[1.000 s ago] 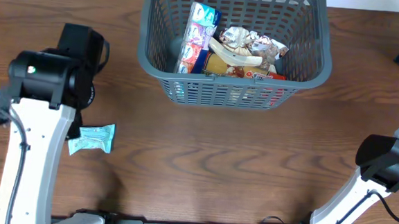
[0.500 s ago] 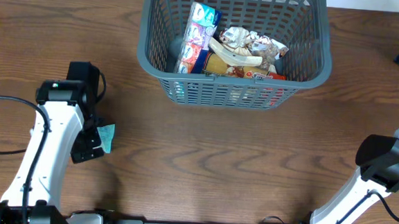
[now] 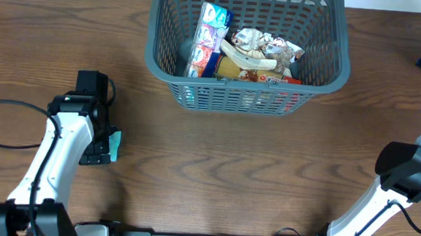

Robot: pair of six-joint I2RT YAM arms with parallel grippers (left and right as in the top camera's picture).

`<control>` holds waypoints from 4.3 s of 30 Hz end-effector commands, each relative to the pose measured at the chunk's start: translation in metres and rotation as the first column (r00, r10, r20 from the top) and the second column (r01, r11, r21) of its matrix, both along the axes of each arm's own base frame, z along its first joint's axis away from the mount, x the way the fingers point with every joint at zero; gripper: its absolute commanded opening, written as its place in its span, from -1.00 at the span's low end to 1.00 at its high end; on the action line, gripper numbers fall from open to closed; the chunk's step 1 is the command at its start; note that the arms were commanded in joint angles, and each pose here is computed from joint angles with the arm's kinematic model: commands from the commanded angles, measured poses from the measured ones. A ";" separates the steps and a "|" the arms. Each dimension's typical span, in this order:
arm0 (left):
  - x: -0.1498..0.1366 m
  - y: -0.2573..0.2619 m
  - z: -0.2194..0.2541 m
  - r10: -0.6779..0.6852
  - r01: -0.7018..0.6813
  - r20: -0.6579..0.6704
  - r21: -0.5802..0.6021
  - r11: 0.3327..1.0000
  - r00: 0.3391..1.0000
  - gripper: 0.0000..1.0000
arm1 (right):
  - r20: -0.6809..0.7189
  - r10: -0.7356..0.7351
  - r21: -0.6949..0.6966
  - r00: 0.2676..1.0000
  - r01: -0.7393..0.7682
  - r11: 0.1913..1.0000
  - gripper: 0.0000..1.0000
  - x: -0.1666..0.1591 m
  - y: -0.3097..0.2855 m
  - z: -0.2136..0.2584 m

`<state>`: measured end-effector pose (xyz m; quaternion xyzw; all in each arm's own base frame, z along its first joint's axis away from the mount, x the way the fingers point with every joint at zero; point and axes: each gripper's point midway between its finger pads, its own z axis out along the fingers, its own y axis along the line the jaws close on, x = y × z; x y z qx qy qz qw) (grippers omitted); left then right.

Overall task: Pack container
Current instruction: 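Lower the left gripper and grasp the mint-green snack, then lift the mint-green packet and carry it over the basket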

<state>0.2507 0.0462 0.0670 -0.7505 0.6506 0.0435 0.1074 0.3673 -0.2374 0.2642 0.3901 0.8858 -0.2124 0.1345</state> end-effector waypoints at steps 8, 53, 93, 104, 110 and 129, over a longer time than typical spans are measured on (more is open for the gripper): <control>-0.007 -0.007 -0.031 -0.072 0.066 -0.129 -0.051 0.996 0.989 0.97 | -0.003 -0.016 -0.007 1.000 0.016 1.000 0.99 -0.001 -0.002 -0.001; 0.005 0.012 -0.054 -0.228 0.225 -0.088 -0.043 0.973 0.970 0.97 | -0.003 -0.016 -0.007 1.000 0.016 1.000 0.99 -0.001 -0.002 -0.001; 0.137 0.014 0.129 -0.575 0.511 0.265 0.275 0.814 0.774 -0.89 | -0.003 -0.016 -0.007 1.000 0.016 1.000 0.99 -0.001 -0.002 -0.001; 0.184 -0.089 0.361 -0.847 0.511 0.459 0.677 0.529 0.268 -0.89 | -0.003 -0.016 -0.007 1.000 0.016 1.000 0.98 -0.001 -0.002 -0.001; 0.187 -0.172 0.389 -0.892 0.511 0.450 0.759 0.403 0.035 -0.89 | -0.003 -0.016 -0.007 1.000 0.016 1.000 0.99 -0.001 -0.002 -0.001; 0.219 -0.316 0.239 -0.942 0.767 0.327 0.623 0.153 -0.077 -0.89 | -0.003 -0.016 -0.007 1.000 0.016 1.000 0.98 -0.001 -0.002 -0.001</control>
